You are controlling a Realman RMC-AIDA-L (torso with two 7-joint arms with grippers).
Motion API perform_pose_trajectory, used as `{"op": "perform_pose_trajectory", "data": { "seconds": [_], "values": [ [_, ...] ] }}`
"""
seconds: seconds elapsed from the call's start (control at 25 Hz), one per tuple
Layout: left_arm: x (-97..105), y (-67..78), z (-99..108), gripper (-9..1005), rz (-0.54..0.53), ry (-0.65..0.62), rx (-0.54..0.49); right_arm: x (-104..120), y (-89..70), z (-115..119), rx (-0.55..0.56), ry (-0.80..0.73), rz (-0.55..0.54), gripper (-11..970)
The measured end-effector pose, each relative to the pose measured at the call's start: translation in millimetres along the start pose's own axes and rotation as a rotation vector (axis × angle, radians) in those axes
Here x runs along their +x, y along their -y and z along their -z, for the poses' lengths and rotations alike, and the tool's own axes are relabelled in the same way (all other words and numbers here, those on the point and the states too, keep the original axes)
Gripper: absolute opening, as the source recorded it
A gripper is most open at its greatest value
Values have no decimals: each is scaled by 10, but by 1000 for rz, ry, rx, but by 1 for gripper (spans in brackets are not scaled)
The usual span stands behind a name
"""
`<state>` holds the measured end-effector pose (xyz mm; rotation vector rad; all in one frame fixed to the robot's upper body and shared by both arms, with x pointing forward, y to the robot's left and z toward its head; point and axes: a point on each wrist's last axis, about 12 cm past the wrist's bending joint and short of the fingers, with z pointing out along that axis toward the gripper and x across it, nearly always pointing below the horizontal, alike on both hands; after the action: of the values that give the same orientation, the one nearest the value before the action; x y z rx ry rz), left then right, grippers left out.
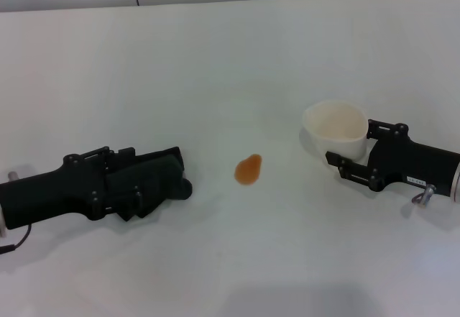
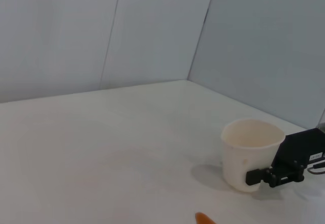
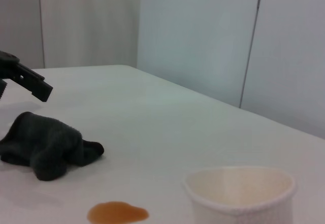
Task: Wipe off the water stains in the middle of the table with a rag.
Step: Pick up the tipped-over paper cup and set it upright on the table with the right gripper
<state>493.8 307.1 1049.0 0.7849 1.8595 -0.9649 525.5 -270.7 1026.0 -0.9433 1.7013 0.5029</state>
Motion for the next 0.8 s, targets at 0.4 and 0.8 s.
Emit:
{"op": "perform_pose_trajectory", "data": {
  "seconds": [0.4, 0.8],
  "values": [
    [11, -3, 22, 754, 5, -1, -5, -14, 18, -1, 5, 0, 6, 603],
    [-4, -8, 14, 751, 3, 1, -4, -86, 39, -24, -62, -63, -22, 841]
  ]
}}
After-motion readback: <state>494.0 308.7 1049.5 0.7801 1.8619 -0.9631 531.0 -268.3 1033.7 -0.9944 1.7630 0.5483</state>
